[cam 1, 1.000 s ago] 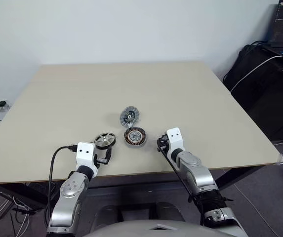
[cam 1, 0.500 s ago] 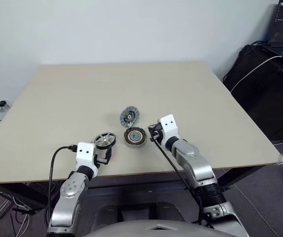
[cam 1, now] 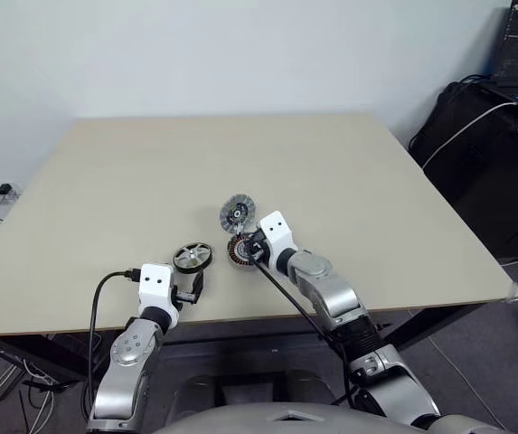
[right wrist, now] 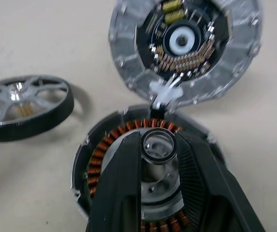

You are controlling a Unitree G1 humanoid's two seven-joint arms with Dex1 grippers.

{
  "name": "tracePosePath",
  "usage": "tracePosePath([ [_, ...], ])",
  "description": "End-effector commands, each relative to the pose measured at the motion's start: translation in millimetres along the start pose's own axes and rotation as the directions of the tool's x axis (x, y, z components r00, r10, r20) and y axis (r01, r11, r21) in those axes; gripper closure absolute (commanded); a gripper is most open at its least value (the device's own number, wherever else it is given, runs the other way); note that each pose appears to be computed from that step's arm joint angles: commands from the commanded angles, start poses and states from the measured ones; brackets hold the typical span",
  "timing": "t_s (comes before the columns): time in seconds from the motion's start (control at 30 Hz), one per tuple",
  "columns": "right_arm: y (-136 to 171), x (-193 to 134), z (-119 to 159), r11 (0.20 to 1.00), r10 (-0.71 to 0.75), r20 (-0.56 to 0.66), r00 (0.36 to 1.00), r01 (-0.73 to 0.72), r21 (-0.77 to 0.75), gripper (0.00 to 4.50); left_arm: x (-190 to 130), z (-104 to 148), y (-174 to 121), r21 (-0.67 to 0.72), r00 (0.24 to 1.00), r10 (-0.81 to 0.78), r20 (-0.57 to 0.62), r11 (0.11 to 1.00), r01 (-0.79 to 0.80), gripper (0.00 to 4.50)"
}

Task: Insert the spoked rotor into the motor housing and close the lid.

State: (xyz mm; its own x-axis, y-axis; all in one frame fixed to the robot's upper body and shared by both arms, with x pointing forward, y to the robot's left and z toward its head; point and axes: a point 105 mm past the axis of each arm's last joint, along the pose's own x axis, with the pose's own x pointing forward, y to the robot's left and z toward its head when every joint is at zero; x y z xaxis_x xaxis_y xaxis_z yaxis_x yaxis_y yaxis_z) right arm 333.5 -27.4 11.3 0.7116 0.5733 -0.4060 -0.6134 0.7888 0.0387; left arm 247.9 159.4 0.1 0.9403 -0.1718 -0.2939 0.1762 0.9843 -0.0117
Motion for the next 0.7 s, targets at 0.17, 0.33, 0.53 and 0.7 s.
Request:
tracePosePath([
  [0.17, 0.1, 1.4, 20.9, 1.0, 0.006, 0.069, 0.998, -0.004, -0.03, 3.78, 0.4, 18.7, 0.6, 0.012, 0.997, 0.006, 0.072, 1.0, -0.007, 0.0],
  [0.33, 9.5, 5.1, -4.9, 0.998, 0.049, -0.023, 0.999, -0.05, -0.024, 3.78, 0.0, 18.5, 1.4, 0.01, 0.997, 0.016, 0.074, 1.0, -0.017, 0.0],
  [0.53, 9.4, 5.6, -5.1, 0.998, 0.051, -0.023, 0.998, -0.052, -0.025, 3.78, 0.0, 18.5, 1.4, 0.01, 0.997, 0.017, 0.074, 1.0, -0.017, 0.0],
  [0.7, 9.6, 6.3, -6.1, 0.998, 0.052, -0.027, 0.998, -0.053, -0.026, 3.78, 0.0, 18.5, 1.3, 0.01, 0.997, 0.016, 0.074, 1.0, -0.017, 0.0],
])
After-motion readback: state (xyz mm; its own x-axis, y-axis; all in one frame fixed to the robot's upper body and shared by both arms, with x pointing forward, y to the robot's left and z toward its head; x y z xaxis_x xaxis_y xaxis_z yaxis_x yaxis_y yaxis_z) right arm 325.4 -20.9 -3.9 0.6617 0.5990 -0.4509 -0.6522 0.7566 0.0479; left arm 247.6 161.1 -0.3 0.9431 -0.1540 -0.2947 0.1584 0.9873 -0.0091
